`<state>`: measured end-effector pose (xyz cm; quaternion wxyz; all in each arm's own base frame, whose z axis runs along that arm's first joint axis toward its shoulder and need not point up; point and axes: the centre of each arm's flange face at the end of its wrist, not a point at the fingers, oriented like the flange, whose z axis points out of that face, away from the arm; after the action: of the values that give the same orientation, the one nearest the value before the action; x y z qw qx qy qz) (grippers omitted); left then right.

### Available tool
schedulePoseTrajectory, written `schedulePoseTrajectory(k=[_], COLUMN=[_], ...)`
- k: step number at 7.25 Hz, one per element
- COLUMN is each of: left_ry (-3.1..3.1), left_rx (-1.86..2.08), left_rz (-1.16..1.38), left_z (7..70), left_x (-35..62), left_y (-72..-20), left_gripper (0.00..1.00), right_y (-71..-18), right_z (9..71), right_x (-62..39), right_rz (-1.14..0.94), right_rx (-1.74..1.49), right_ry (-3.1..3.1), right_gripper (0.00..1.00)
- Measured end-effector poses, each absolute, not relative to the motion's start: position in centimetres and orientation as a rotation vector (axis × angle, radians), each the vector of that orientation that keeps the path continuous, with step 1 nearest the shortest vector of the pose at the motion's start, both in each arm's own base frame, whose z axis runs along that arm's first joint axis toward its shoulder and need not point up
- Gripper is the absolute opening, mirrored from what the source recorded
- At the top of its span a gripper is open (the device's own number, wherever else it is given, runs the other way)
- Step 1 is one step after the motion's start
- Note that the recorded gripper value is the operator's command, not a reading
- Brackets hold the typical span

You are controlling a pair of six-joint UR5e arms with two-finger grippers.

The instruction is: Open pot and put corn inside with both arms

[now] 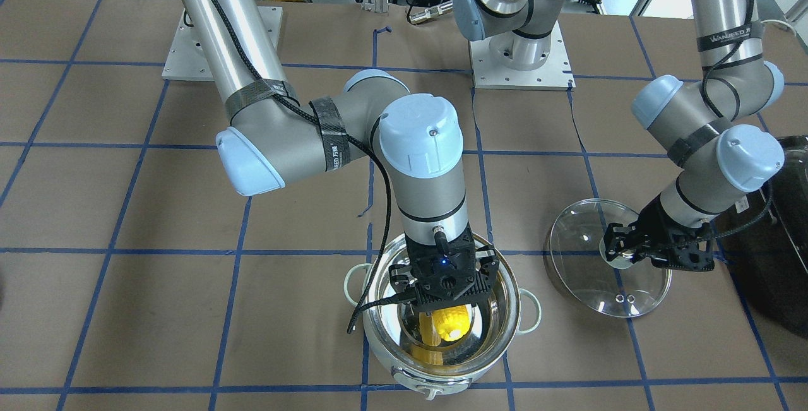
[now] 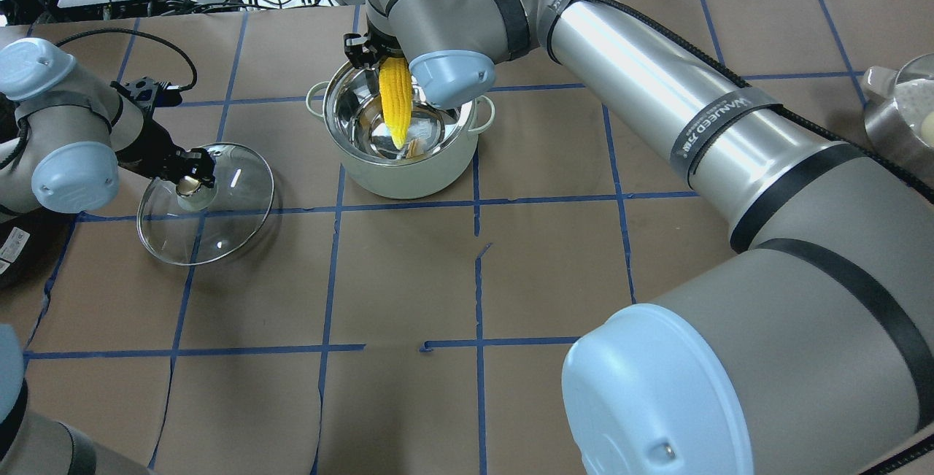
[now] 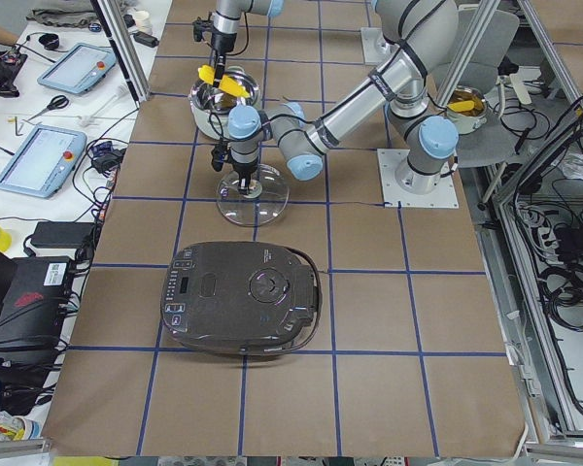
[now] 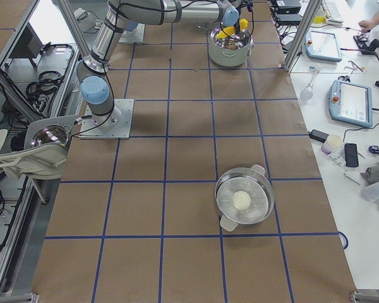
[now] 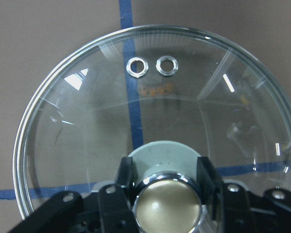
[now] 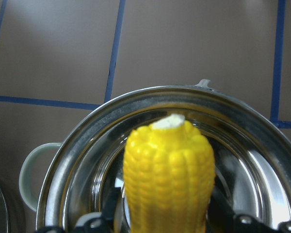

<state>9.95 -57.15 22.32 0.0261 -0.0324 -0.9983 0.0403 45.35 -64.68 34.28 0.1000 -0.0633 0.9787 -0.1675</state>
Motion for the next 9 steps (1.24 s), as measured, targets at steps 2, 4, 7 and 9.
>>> schedulePoseTrajectory(k=[2, 4, 7, 9], left_ry=[-3.097, -3.105, -3.105, -3.087], left_rx=[-0.104, -0.106, -0.121, -0.111], left_rz=[0.14, 0.16, 0.164, 0.093], left_z=[22.3, 22.9, 27.2, 33.4], left_x=[10.1, 10.2, 9.5, 6.5], left_y=[-57.3, -57.5, -58.6, -59.3], left_gripper=[1.0, 1.0, 1.0, 1.0], right_y=[-64.0, -62.6, -60.6, -60.1], right_z=[36.0, 38.8, 42.5, 46.9], right_x=[45.0, 43.8, 36.7, 25.8], right_rz=[-0.521, -0.507, -0.235, -0.054], right_rx=[-0.238, -0.255, -0.185, 0.014], right_ry=[2.885, 2.904, 3.077, 3.111], right_gripper=[1.0, 1.0, 1.0, 1.0])
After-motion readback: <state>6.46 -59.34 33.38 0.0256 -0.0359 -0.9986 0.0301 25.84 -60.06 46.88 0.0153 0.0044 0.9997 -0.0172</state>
